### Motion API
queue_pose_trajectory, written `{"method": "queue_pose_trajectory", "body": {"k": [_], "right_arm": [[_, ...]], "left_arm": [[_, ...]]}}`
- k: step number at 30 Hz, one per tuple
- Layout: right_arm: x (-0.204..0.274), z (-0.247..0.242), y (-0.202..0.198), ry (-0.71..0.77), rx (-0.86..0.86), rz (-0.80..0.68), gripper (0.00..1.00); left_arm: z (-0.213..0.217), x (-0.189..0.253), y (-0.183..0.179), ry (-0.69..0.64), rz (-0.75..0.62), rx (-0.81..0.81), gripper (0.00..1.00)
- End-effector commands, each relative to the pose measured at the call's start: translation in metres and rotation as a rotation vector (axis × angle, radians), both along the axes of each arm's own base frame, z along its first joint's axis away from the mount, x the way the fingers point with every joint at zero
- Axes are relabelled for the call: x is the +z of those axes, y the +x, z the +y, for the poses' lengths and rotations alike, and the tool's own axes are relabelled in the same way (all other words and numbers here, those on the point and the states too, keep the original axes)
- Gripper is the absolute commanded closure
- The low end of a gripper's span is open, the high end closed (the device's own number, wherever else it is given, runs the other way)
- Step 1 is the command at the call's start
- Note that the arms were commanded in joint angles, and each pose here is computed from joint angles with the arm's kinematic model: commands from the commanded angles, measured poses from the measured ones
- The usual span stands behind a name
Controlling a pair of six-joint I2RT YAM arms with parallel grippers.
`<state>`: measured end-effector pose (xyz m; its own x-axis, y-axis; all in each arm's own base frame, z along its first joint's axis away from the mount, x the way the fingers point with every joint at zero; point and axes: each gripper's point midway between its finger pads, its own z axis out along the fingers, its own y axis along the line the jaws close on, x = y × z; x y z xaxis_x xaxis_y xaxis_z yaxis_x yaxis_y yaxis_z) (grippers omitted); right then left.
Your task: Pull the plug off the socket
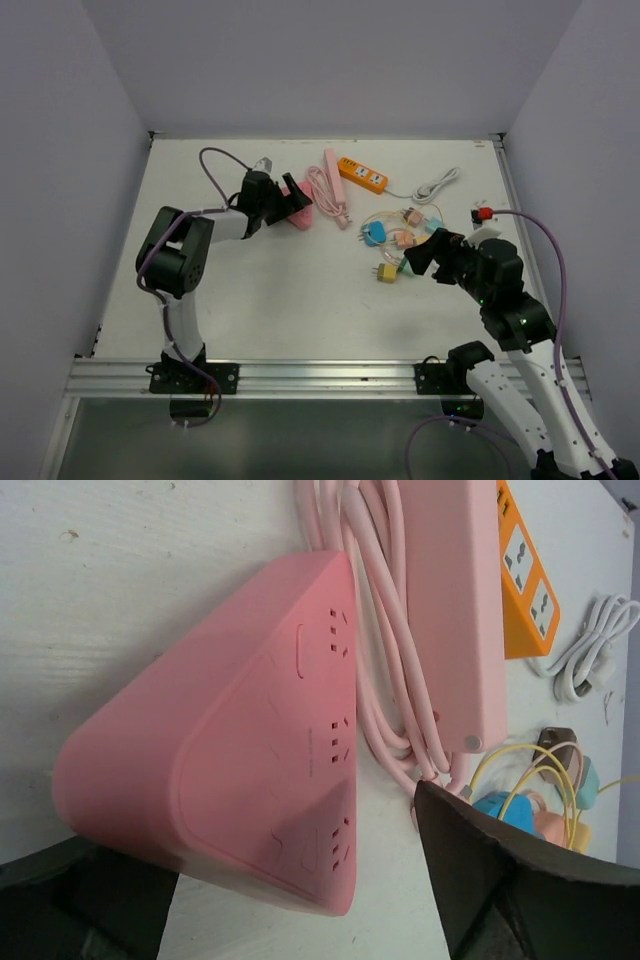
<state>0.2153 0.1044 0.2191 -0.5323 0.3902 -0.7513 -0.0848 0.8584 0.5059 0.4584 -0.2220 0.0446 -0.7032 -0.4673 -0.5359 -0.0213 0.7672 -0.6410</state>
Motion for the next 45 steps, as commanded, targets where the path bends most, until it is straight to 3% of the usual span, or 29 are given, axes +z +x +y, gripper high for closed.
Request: {"method": "queue_pose_trajectory", "body": {"k": [1,10,18,26,35,45], "right_arm": [[0.026,-0.012,-0.004,-0.041,-0.029,-0.062,0.11],[0.066,-0.055,-0.011,-0.196,-0.165,-0.151,0.07],[0.098,-0.100,-0.028,-0.331,-0.323,-0.226,0.02],[0.142,-0.139,-0.059,-0.390,-0.474,-0.332,0.01],[0.196,-0.155,-0.088,-0.377,-0.519,-0.480,0.01],[0.218,-0.166,-0.112,-0.327,-0.560,-0.617,0.01]], "left_arm": [[0.011,-0.005,-0.010,0.049,0.033,-0.007,0.01],[0.054,0.030,-0.044,0.213,0.026,0.074,0.00],[0.099,0.041,-0.106,0.331,0.060,0.140,0.00],[0.144,0.171,-0.136,0.435,-0.193,0.229,0.01],[0.195,0.338,-0.208,0.473,-0.574,0.359,0.01],[0.245,0.404,-0.290,0.378,-0.795,0.585,0.01]]}}
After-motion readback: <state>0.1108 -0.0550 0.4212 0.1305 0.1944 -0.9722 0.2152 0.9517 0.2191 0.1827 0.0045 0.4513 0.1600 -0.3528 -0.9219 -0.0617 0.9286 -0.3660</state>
